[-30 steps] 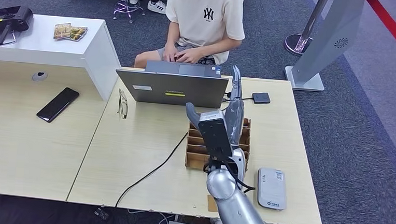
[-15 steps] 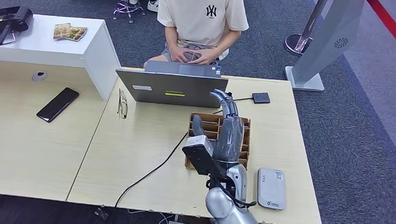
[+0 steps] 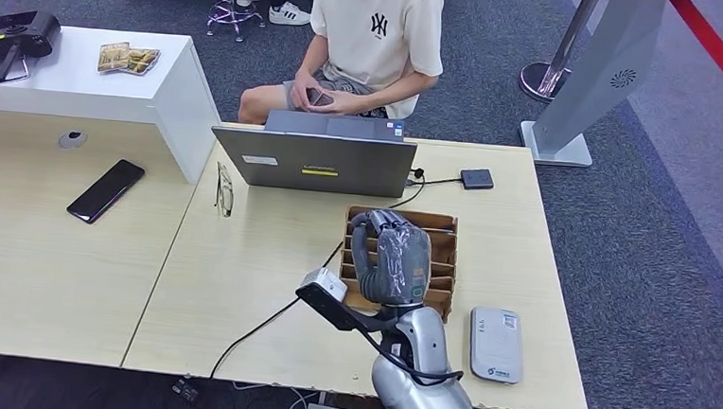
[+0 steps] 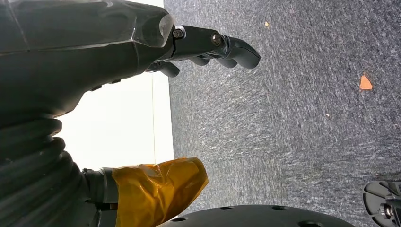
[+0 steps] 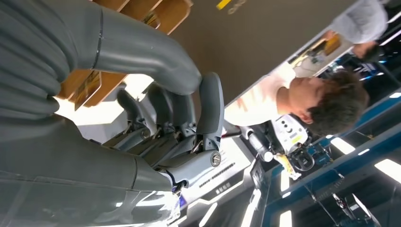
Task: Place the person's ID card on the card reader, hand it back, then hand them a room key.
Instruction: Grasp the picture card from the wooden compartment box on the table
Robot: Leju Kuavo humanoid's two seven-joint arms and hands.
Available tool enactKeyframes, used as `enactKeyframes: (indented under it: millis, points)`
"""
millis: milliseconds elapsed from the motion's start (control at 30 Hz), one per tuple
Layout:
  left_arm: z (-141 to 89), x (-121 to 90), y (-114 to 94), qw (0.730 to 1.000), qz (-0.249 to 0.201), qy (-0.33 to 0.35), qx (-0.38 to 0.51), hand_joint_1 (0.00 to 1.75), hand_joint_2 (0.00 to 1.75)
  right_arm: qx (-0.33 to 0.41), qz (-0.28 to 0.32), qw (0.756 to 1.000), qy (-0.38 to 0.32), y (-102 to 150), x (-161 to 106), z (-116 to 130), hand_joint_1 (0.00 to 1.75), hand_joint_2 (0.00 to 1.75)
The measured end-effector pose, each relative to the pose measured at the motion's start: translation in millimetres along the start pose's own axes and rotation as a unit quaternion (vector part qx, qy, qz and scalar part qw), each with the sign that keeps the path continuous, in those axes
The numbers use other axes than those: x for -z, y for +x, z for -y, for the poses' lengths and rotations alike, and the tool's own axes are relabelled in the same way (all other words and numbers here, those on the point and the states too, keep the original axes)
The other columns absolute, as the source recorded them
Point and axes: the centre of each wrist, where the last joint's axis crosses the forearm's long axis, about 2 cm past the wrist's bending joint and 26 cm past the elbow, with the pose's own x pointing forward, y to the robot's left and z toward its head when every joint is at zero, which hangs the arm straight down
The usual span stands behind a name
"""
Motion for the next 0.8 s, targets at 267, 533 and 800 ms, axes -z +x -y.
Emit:
enactKeyframes:
  millis: [267, 533, 800]
  points:
    - [0, 0, 0, 1.0, 0.0, 0.0, 0.002, 0.0, 1.75, -0.053, -0.017, 0.998, 0.014, -15, -2, 1, 0.81, 1.75]
    - [0, 0, 0, 1.0, 0.001, -0.001, 0.003, 0.0, 1.75, -0.071, -0.043, 0.996, 0.011, -29, -3, 5, 0.92, 1.75]
    - [0, 0, 0, 1.0, 0.001, -0.001, 0.003, 0.0, 1.75, -0.079, -0.057, 0.995, 0.007, -35, -4, 8, 1.06, 1.75]
